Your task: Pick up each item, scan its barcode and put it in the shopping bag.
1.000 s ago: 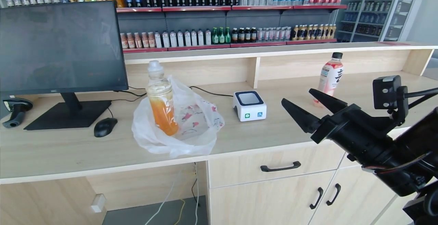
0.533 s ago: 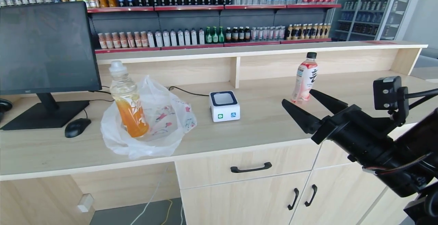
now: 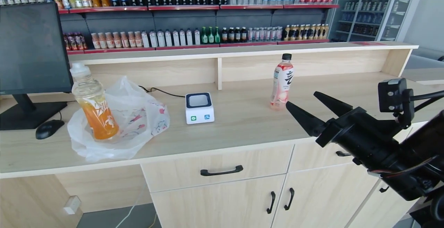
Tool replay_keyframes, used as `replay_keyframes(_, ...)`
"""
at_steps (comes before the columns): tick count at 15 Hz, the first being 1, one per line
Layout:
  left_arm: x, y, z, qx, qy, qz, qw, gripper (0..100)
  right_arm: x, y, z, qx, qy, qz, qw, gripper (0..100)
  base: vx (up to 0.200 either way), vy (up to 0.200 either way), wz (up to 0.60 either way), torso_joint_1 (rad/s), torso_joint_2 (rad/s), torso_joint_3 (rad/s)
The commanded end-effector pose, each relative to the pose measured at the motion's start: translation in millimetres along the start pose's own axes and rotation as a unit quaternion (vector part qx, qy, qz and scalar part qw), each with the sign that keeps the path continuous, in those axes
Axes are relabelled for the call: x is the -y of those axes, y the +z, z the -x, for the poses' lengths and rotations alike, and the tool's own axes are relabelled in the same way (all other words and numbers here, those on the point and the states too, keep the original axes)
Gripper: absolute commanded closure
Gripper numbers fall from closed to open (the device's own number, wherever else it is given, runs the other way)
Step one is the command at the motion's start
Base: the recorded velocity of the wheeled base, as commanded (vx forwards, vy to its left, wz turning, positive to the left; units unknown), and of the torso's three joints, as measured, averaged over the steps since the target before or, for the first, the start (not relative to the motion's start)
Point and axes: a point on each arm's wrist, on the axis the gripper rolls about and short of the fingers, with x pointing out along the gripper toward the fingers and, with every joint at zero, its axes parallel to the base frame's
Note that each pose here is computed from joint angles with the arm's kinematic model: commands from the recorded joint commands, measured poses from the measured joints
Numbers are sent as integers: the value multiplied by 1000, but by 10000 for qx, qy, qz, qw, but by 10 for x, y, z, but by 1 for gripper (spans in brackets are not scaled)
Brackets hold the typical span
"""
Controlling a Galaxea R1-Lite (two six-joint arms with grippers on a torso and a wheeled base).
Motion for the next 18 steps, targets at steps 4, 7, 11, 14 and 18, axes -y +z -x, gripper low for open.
replay_keyframes(4,0,0,0,2,2,2,10000,0,26,-14,2,-25,-49,3,10000,0,200,0,0,-6,-1,6)
replay_keyframes(7,0,0,0,2,2,2,10000,0,30,-14,3,-25,-56,5,10000,0,133,0,0,8,8,2)
replay_keyframes(11,0,0,0,2,10,2,10000,0,34,-27,16,-62,-67,3,10000,0,0,0,0,0,0,0)
replay_keyframes(14,0,0,0,2,2,2,10000,0,86,-46,22,-102,-167,24,9998,0,0,0,0,0,0,0)
replay_keyframes(18,0,-1,0,-6,2,2,10000,0,289,-94,124,-275,-593,146,9978,0,0,-150,0,2,2,3)
